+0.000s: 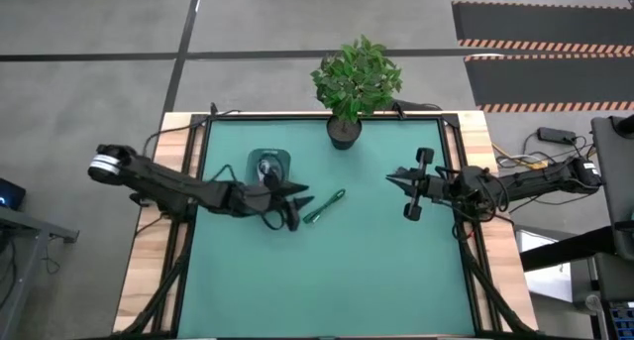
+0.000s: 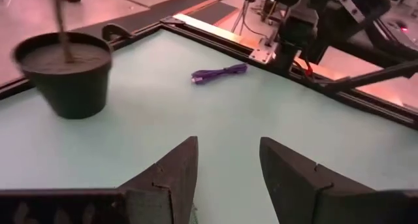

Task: Pick and place USB-C Cables
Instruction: Put the black green charger cable into the green bin

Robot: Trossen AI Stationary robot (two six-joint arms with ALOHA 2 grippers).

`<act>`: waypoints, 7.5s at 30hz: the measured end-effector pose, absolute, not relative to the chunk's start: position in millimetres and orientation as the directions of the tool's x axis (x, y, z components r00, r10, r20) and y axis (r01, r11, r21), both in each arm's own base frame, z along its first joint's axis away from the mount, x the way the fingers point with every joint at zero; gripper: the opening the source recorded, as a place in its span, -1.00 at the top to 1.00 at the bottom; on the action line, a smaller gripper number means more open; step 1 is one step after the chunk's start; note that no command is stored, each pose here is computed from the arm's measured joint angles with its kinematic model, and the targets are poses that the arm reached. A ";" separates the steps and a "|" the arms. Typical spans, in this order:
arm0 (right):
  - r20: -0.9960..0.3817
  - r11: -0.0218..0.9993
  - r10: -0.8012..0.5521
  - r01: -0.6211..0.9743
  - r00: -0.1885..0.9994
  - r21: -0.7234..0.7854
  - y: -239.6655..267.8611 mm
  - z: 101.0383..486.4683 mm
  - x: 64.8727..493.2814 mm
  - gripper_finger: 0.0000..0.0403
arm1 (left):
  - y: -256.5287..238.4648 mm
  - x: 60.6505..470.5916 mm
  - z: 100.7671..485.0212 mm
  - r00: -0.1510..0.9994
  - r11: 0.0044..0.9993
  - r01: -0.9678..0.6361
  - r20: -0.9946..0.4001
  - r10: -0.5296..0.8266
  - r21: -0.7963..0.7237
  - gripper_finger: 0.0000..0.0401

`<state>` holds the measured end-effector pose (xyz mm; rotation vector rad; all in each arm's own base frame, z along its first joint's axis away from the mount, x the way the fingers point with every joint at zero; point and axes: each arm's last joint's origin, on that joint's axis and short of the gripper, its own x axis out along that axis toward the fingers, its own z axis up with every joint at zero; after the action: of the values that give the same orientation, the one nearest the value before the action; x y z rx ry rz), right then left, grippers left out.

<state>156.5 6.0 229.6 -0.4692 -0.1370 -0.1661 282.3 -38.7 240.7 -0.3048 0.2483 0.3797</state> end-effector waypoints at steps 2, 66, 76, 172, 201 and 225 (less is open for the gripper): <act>0.167 0.881 -0.127 0.189 0.978 -0.433 6.0 229.4 156.6 0.95 | -40.8 292.9 232.0 0.901 0.890 -0.393 -0.291 0.322 -0.231 0.26; -0.005 0.870 -0.135 0.116 0.991 -0.479 6.3 242.9 163.3 0.95 | -33.7 389.8 125.8 0.596 0.872 -0.488 -0.719 0.358 0.029 0.49; -0.005 0.870 -0.135 0.116 0.991 -0.479 6.3 242.8 163.3 0.95 | -34.1 389.8 125.7 0.599 0.870 -0.493 -0.723 0.344 0.006 0.87; -0.027 0.869 -0.137 0.107 0.990 -0.483 6.2 240.5 163.2 0.95 | -32.2 251.2 223.3 0.645 0.610 -0.749 -0.075 0.760 -0.260 0.92; -0.028 0.869 -0.137 0.106 0.990 -0.483 6.2 240.5 163.2 0.95 | -16.3 218.8 246.9 0.501 0.422 -0.863 -0.582 0.641 -0.278 0.92; -0.027 0.860 -0.137 0.105 0.990 -0.499 6.2 240.5 163.2 0.95 | 14.2 219.1 283.0 0.374 0.307 -0.899 -0.913 0.164 -0.313 0.92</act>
<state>163.2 6.2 240.5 -0.5202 0.0625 -0.1267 219.1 14.2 283.0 -1.0006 0.9130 0.8501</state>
